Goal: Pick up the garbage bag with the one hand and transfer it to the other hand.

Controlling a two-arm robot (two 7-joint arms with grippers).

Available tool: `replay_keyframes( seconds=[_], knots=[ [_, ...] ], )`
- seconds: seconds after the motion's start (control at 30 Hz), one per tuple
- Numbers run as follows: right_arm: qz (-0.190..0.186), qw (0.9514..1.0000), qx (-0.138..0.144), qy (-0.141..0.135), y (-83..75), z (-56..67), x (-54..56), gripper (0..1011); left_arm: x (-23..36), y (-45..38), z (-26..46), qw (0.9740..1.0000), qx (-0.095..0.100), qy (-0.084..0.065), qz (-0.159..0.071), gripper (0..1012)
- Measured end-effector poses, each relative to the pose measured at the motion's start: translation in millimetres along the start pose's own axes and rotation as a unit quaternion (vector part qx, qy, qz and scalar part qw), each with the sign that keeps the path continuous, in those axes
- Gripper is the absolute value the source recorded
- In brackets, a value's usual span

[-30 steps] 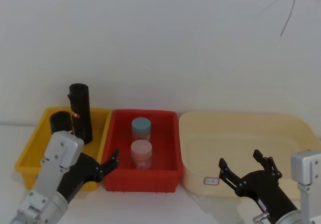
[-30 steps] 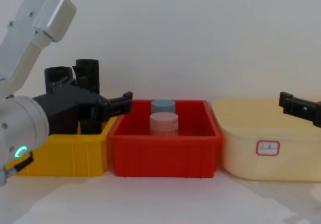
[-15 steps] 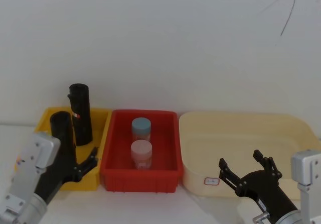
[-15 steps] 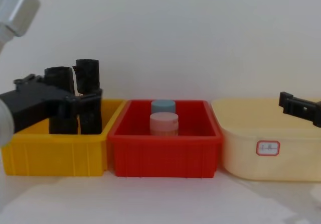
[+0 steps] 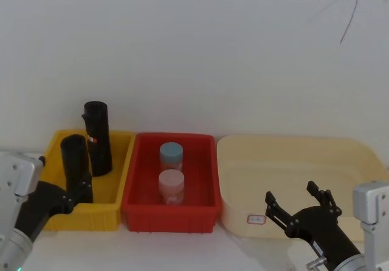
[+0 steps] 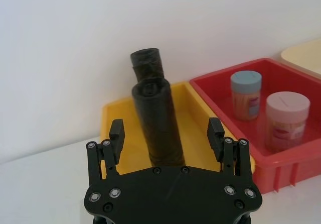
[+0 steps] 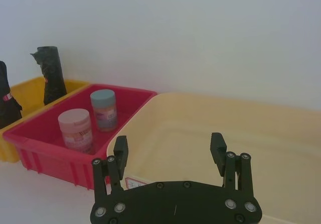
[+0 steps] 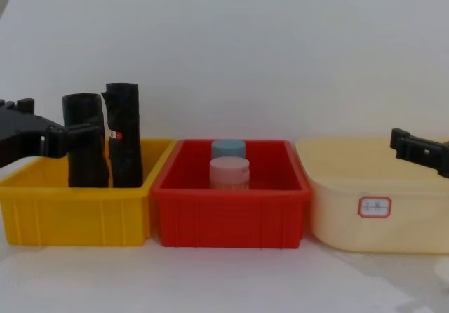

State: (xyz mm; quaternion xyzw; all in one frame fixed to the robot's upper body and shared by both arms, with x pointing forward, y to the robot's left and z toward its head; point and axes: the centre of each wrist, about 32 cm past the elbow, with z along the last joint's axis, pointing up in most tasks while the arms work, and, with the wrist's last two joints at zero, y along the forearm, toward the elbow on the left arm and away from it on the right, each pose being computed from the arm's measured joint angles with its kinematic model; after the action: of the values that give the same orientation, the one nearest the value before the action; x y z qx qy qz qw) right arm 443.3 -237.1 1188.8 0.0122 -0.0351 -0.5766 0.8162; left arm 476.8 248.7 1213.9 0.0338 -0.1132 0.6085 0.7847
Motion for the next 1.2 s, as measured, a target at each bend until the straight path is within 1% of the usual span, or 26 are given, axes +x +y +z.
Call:
replay_keyframes(
  seconds=[0.17,0.2,0.27,0.3,0.33,0.5,0.6,0.73,0.8,0.93,1.03,1.17,1.2],
  knots=[
    [0.0,1.0,0.0,0.0,0.0,0.0,0.0,1000,4.8,-3.4,-0.4,1.0,0.001,0.005,0.007,1001],
    [0.0,1.0,0.0,0.0,0.0,0.0,0.0,1000,4.8,-3.4,-0.4,1.0,0.001,0.005,0.007,1001],
    [0.0,1.0,0.0,0.0,0.0,0.0,0.0,1000,7.1,-6.3,-0.9,0.9999,0.001,0.009,0.009,1001],
    [0.0,1.0,0.0,0.0,0.0,0.0,0.0,1000,7.1,-6.3,-0.9,0.9999,0.001,0.009,0.009,1001],
    [0.0,1.0,0.0,0.0,0.0,0.0,0.0,1000,8.8,-8.8,-1.6,0.9999,0.0,0.013,0.01,1001],
    [0.0,1.0,0.0,0.0,0.0,0.0,0.0,1000,11.5,-12.8,-2.6,0.9997,-0.002,0.02,0.012,1001],
    [0.0,1.0,0.0,0.0,0.0,0.0,0.0,1000,15.0,-17.5,-4.6,0.9995,-0.005,0.028,0.014,1001],
    [0.0,1.0,0.0,0.0,0.0,0.0,0.0,1000,17.9,-21.6,-6.3,0.9993,-0.006,0.033,0.016,1001],
    [0.0,1.0,0.0,0.0,0.0,0.0,0.0,1000,20.5,-26.2,-8.6,0.9991,-0.007,0.038,0.016,1001],
    [0.0,1.0,0.0,0.0,0.0,0.0,0.0,1000,22.7,-30.6,-10.3,0.999,-0.008,0.042,0.014,1001],
    [0.0,1.0,0.0,0.0,0.0,0.0,0.0,1000,25.1,-37.0,-13.0,0.9988,-0.008,0.048,0.011,1001],
    [0.0,1.0,0.0,0.0,0.0,0.0,0.0,1000,26.5,-41.6,-14.7,0.9986,-0.008,0.051,0.006,1001],
    [0.0,1.0,0.0,0.0,0.0,0.0,0.0,1000,26.8,-44.2,-15.5,0.9986,-0.008,0.053,0.002,1001]
  ],
)
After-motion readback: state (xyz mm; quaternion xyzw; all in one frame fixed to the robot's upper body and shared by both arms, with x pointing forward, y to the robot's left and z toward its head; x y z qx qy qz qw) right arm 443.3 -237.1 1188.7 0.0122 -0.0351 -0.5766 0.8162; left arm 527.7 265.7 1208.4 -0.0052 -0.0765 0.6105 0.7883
